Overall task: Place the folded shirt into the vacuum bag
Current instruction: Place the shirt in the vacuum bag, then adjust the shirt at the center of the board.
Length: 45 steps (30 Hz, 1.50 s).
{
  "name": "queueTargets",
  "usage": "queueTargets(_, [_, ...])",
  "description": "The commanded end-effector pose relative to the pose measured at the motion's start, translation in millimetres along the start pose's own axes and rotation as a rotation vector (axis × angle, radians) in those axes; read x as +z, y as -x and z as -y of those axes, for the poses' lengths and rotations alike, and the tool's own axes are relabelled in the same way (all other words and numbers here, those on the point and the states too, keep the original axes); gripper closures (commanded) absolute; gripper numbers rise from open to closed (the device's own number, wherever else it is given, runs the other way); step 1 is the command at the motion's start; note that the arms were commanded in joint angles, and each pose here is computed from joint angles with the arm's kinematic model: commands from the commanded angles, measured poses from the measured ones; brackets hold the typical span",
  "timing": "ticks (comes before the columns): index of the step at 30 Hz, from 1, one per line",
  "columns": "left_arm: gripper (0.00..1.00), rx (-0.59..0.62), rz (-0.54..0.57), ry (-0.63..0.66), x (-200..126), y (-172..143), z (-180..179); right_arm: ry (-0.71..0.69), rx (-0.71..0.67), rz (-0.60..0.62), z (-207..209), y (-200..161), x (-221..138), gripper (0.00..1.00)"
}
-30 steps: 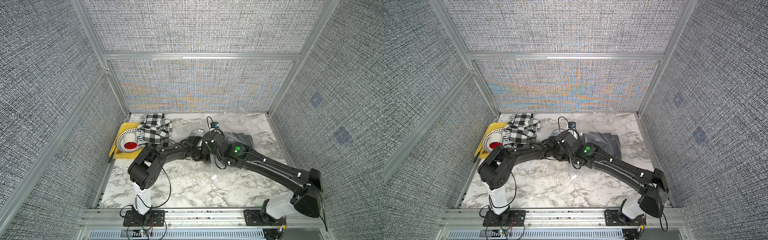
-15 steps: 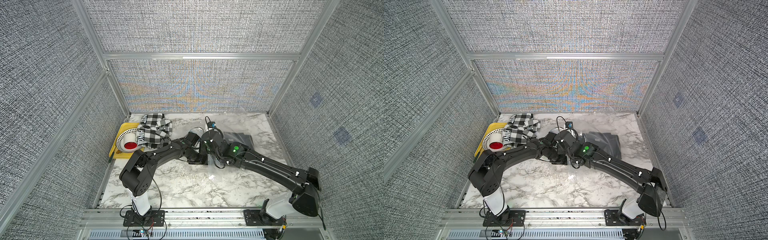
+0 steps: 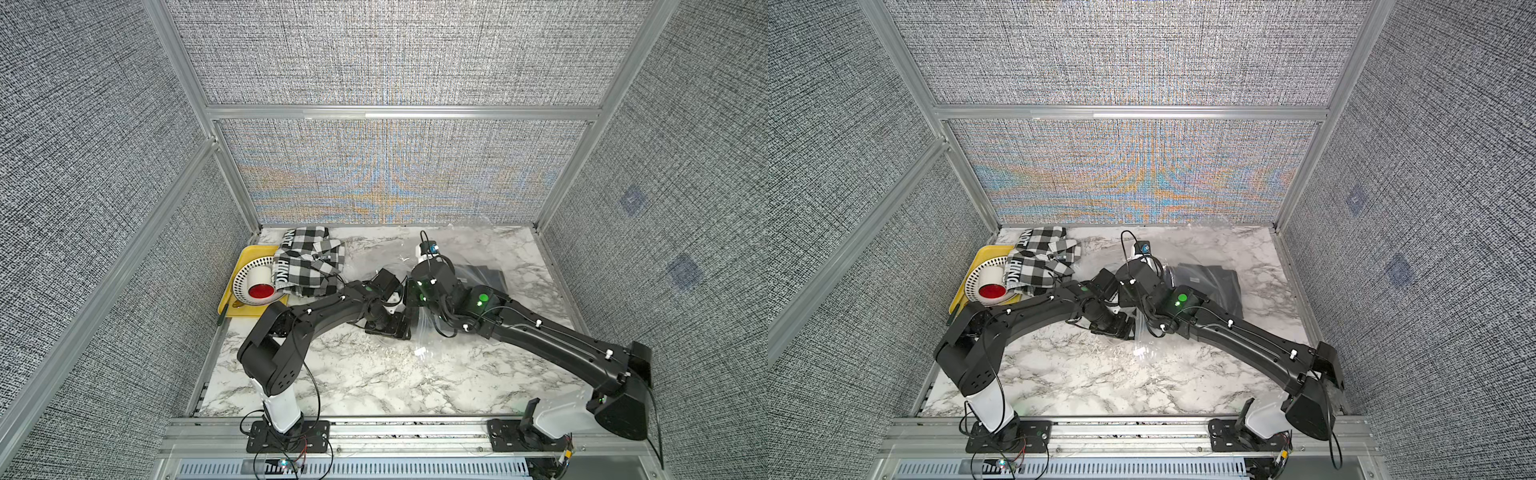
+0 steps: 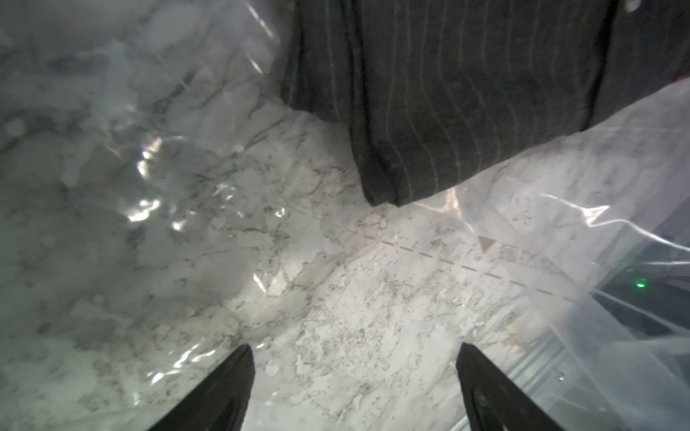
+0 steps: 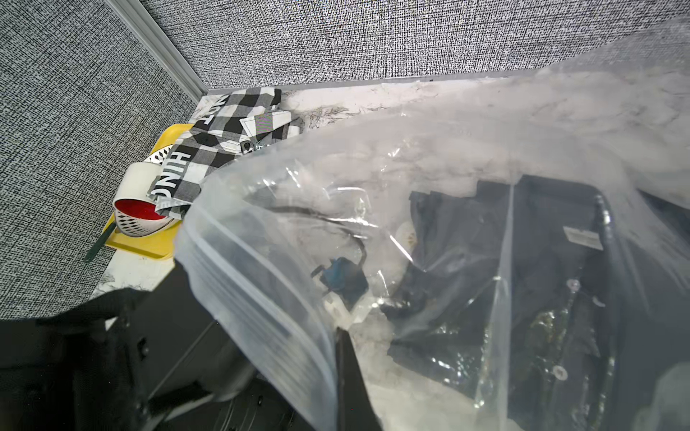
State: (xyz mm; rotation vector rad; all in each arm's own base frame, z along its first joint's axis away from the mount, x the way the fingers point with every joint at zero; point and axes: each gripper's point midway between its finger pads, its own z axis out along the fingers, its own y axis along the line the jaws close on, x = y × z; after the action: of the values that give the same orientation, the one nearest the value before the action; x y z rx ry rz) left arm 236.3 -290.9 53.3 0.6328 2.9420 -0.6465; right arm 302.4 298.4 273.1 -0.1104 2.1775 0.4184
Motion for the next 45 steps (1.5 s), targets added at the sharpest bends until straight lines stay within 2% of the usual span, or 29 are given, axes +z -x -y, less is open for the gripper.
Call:
queueTargets(1, [0.12,0.042,0.048,0.166,-4.4,0.6,-23.6,-0.011,0.003,0.022,3.0,6.8,1.0,1.0])
queueTargets(6, [0.12,0.088,0.083,0.228,-10.5,1.4,-23.8,-0.008,-0.003,0.005,0.8,4.9,6.9,1.0])
queueTargets(15, [0.12,0.097,0.256,0.269,-44.6,2.4,-27.8,-0.051,0.036,-0.026,28.7,-8.8,14.3,1.0])
queueTargets(28, [0.12,-0.045,0.425,0.265,-88.5,2.1,-31.1,-0.016,0.016,-0.09,39.9,-36.6,34.8,1.0])
queueTargets(35, [0.11,-0.139,0.543,0.311,-119.6,-0.5,-46.9,0.003,-0.009,-0.084,42.9,-24.8,56.7,1.0])
queueTargets(40, [0.11,-0.23,0.536,0.357,-126.0,4.9,-70.7,-0.073,-0.02,-0.1,71.8,-17.4,76.3,1.0])
queueTargets(45, [0.11,-0.282,0.535,0.329,-127.9,17.1,-74.9,-0.162,-0.001,-0.075,115.9,-9.0,70.8,1.0])
